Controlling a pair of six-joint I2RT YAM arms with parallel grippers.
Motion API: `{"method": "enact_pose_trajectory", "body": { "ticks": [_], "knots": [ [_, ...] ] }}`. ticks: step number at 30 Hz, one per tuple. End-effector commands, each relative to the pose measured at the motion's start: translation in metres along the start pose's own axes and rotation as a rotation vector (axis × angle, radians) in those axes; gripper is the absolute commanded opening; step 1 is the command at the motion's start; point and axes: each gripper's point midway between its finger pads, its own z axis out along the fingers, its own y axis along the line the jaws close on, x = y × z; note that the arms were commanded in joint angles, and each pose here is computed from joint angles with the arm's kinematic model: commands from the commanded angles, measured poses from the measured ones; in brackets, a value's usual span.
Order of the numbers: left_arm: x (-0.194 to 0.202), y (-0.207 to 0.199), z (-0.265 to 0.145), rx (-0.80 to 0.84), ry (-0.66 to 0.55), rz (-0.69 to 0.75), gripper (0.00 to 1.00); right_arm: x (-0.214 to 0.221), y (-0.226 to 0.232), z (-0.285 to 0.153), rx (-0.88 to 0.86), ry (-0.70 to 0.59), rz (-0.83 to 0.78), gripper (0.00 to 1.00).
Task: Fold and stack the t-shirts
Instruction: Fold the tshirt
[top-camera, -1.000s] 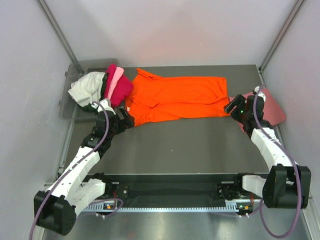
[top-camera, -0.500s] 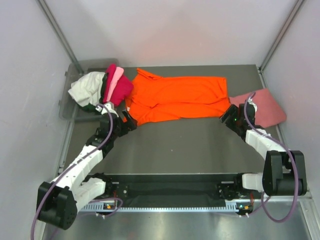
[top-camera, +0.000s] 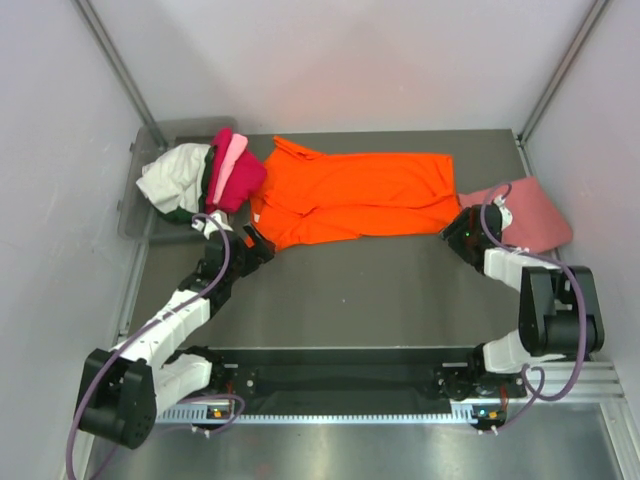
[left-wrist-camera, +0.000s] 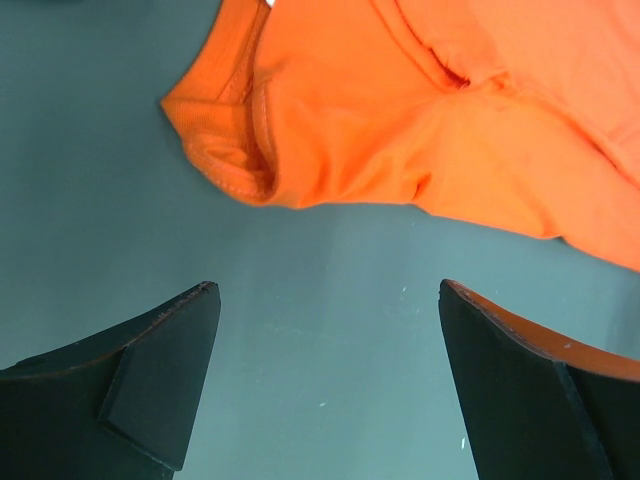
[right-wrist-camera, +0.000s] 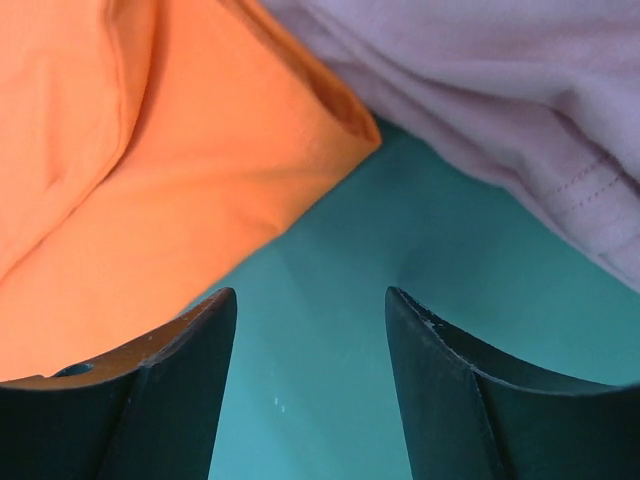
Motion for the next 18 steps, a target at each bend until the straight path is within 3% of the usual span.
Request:
{"method": "enact_pose_trajectory", "body": {
  "ticks": [1,15,18],
  "knots": [
    [-0.022,-0.010,0.003,0.030,-0.097,-0.033,0.94,-0.034,0.017,0.013,-0.024,-0.126,0.072,0.61],
    [-0.033,-0.011,0.005,-0.015,-0.104,-0.006,0.93,-0.057,0.003,0.037,0.140,-0.194,0.142,0.54],
    [-0.033,-0.010,0.006,-0.019,-0.101,-0.008,0.93,-0.065,-0.008,0.041,0.160,-0.196,0.163,0.46]
  ]
}}
